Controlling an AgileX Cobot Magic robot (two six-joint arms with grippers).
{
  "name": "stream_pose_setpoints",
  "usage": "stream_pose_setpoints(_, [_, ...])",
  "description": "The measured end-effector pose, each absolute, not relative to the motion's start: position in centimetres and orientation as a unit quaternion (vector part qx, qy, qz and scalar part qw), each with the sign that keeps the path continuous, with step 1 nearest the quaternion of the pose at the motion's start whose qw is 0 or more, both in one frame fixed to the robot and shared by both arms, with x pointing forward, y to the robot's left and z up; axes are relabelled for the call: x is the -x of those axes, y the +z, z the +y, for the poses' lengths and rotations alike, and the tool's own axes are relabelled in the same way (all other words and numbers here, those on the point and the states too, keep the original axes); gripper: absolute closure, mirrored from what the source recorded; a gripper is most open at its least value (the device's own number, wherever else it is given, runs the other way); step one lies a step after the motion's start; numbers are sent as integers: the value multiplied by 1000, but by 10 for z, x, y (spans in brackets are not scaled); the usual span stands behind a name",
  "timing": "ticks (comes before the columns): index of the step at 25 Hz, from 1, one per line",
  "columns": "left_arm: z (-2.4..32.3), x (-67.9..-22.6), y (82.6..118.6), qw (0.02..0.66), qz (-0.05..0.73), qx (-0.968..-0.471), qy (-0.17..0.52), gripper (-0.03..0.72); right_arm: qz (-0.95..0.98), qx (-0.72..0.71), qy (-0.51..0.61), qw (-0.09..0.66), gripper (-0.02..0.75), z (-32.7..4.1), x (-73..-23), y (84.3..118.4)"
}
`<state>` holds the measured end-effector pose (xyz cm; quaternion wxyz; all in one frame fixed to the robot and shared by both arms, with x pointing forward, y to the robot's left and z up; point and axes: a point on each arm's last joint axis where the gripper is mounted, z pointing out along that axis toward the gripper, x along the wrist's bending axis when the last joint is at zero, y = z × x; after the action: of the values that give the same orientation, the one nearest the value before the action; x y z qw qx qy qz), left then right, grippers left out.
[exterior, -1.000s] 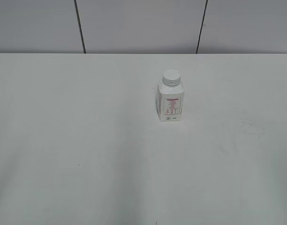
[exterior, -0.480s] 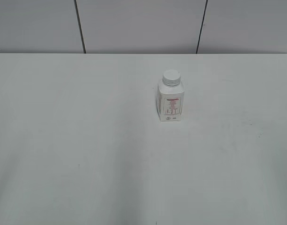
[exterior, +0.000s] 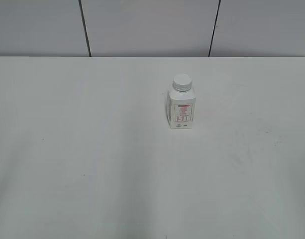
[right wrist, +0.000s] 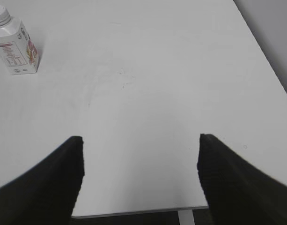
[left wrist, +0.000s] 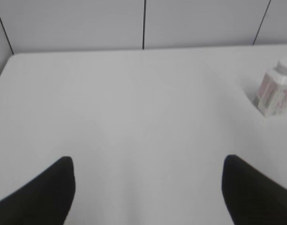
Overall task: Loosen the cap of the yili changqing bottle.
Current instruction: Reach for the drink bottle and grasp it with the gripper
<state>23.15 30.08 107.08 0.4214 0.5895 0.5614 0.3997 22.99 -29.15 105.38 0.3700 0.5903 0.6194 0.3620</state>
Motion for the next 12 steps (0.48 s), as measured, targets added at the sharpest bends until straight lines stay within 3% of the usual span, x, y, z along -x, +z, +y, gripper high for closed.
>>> stream_pose_setpoints(6, [301,-243,1090,506,494,-517,482,102,619,-590,362,370,146,-292,-230,1054])
stream_pose_setpoints(12, [300,-254,1088,541,459,-479,516,102,619,-590,362,370,146,-292,-230,1054])
